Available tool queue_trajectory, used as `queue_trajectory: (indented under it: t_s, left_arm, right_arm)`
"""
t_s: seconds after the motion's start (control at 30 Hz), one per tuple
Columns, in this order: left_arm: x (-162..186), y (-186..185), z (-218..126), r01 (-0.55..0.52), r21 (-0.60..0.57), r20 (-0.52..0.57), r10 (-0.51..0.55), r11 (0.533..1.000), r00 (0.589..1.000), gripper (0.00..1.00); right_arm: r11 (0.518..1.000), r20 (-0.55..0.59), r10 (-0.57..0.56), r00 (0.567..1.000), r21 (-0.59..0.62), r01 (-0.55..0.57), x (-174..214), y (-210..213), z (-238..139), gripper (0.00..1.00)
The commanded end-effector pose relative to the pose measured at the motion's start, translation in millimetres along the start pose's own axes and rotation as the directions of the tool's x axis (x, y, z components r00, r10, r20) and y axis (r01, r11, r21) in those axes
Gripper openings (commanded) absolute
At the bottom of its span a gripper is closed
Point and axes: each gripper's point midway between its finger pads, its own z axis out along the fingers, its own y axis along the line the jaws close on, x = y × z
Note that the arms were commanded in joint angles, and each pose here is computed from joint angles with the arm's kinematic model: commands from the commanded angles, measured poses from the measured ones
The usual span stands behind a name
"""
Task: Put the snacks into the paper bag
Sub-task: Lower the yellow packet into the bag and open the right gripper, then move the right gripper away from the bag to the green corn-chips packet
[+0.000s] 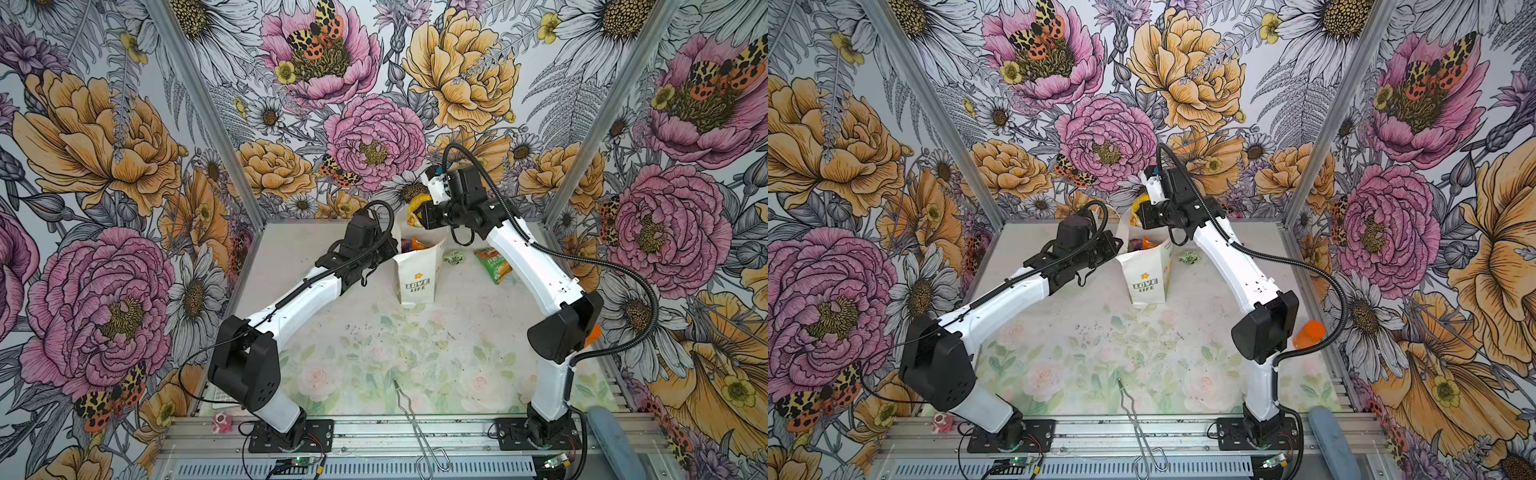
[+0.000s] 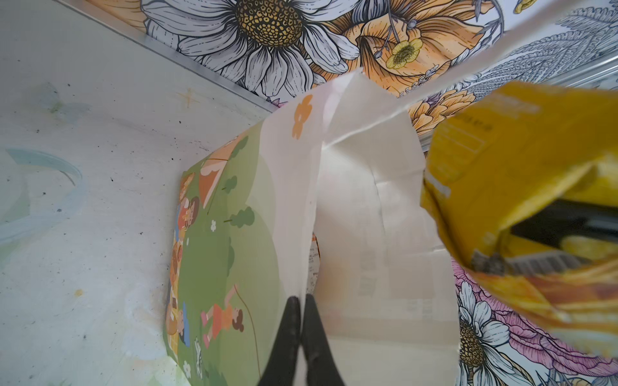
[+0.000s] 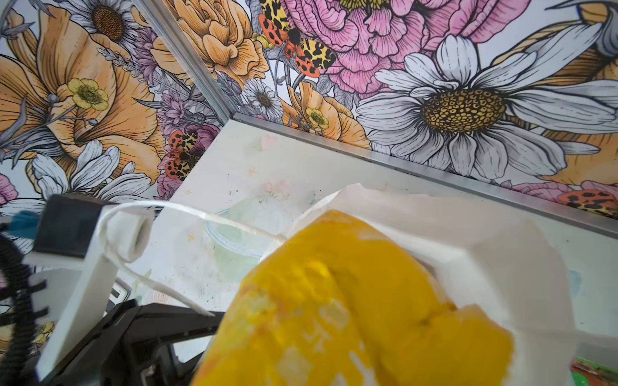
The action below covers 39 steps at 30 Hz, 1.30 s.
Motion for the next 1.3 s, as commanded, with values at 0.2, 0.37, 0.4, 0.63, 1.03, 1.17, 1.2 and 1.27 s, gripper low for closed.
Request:
queue_trajectory:
  t_s: [0.2, 0.37, 0.4, 0.63, 1.03, 1.17, 1.2, 1.27]
  left_arm:
    - [-1.9, -2.6, -6.9, -0.006, 0.009, 0.006, 0.006, 1.0, 1.0, 0.0]
    - [-1.5, -1.4, -4.5, -0.003, 0.006, 0.003, 0.003, 1.0, 1.0, 0.0]
    - [-1.4, -1.1, -4.4, -0.003, 0.006, 0.002, 0.003, 1.0, 1.0, 0.0]
    - [-2.0, 1.1, -4.6, -0.002, 0.0, 0.002, 0.002, 1.0, 1.0, 0.0]
    - [-7.5, 8.9, -12.9, 0.006, -0.015, 0.022, -0.005, 1.0, 1.0, 0.0]
    - [-8.5, 11.4, -14.7, 0.009, -0.019, 0.025, -0.008, 1.0, 1.0, 0.0]
    - [-7.4, 12.4, -14.9, 0.009, -0.021, 0.023, -0.009, 1.0, 1.0, 0.0]
    - [-8.6, 15.2, -16.5, 0.011, -0.028, 0.028, -0.011, 1.0, 1.0, 0.0]
  right_arm:
    - [0.986, -0.055, -0.067, 0.996, 0.152, 0.074, 8.9, -14.1, 12.7, 0.32]
    - [0.977, -0.073, -0.092, 0.993, 0.186, 0.104, 12.0, -15.6, 11.4, 0.46]
    - [0.976, -0.074, -0.094, 0.993, 0.187, 0.107, 12.1, -15.8, 10.8, 0.48]
    - [0.974, -0.064, -0.12, 0.991, 0.185, 0.129, 8.2, -11.8, -3.1, 0.55]
    - [0.963, 0.002, -0.173, 0.985, 0.209, 0.168, -4.3, -3.6, -58.4, 0.6]
    - [0.953, 0.035, -0.176, 0.984, 0.257, 0.161, -10.4, -8.4, -80.8, 0.62]
    - [0.949, 0.044, -0.172, 0.984, 0.276, 0.154, -12.1, -11.4, -86.9, 0.63]
    - [0.94, 0.059, -0.152, 0.987, 0.316, 0.126, -13.7, -20.7, -97.1, 0.65]
